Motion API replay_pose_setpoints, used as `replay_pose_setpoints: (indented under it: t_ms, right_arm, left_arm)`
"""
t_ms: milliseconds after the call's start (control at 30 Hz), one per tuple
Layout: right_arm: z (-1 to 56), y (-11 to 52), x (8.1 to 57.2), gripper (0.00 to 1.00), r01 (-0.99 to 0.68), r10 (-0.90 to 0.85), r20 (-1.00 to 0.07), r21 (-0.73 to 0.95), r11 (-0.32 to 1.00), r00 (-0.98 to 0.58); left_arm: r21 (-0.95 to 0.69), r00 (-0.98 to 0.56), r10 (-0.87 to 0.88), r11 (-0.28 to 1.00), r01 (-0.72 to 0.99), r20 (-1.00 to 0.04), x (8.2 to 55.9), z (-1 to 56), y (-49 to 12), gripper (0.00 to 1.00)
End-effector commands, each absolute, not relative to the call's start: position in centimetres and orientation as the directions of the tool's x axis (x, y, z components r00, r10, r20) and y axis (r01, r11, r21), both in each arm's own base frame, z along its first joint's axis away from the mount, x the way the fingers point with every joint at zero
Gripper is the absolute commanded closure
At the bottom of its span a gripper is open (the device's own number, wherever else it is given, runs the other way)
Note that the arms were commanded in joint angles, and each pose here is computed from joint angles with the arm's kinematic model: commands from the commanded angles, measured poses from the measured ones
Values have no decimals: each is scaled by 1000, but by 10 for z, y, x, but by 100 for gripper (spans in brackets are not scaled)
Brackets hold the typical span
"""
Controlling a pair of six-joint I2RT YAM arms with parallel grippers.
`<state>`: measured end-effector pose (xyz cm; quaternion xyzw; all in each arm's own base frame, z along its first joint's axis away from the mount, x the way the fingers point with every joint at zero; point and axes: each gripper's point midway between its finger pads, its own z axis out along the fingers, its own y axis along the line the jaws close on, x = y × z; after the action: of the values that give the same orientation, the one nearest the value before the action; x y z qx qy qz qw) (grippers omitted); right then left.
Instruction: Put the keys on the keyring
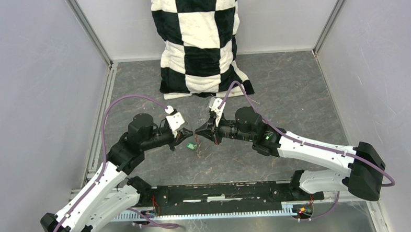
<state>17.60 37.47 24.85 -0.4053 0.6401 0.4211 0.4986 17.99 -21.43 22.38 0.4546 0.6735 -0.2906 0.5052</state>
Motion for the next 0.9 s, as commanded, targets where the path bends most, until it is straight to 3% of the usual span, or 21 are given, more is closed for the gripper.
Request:
replay_pose_setpoints:
  t_ms: [0,867]
  right_arm:
    - [278,381,180,100,-941,-30,-990,120,318,-136]
    - [261,375,190,100,-905,-54,-978,163,394,-200]
  left_arm:
    - [133,2,304,409,903,-953,185,235,-216,98]
    - [155,34,300,389,908,-953,180,238,-216,98]
